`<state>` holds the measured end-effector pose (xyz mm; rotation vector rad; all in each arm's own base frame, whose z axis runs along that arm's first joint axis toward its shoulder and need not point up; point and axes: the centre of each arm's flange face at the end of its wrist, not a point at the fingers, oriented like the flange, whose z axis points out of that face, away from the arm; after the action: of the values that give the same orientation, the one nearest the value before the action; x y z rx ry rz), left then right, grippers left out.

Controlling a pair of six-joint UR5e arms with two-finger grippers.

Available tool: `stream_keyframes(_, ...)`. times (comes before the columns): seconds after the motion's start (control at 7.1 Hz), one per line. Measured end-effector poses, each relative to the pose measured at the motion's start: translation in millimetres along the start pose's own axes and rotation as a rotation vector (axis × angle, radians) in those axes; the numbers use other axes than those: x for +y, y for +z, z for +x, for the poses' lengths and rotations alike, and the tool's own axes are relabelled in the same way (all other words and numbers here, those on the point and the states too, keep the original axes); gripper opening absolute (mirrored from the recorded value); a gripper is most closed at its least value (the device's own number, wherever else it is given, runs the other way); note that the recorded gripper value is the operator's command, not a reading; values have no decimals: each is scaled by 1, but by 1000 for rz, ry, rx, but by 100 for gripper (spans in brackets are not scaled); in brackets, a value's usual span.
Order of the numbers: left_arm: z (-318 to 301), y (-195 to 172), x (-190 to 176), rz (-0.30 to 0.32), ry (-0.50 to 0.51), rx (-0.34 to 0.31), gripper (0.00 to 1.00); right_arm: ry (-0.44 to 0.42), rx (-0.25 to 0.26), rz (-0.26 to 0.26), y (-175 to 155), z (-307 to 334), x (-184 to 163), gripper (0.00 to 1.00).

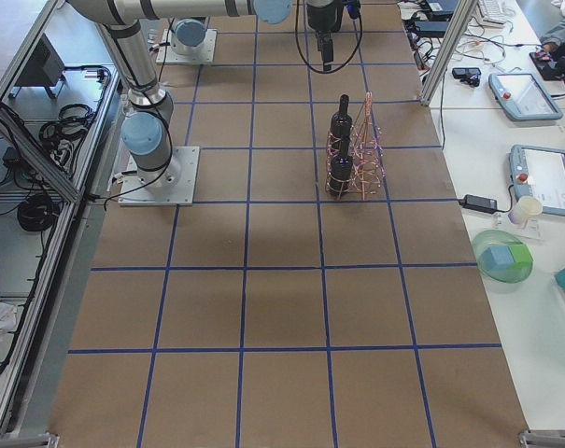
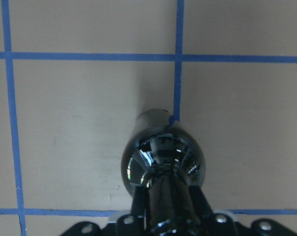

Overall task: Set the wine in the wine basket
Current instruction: 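Close the left gripper on the bottle neck and lift it, then carry the bottle with the left gripper toward the table center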

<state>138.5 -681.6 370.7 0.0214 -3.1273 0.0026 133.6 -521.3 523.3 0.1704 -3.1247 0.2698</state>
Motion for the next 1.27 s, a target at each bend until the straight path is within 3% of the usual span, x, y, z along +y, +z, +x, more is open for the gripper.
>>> stream_keyframes(0.56, 66, -50, 11, 65, -23, -17, 0, -3, -7, 7, -1, -1, 0, 100)
stream_keyframes(0.99, 186, -71, 43, 82, -107, 3, 0, -5, -7, 9, -1, -2, -1, 100)
stream_keyframes(1.27, 269, -70, 80, 70, -109, 17, 0, -5, -7, 9, -1, -2, -1, 100)
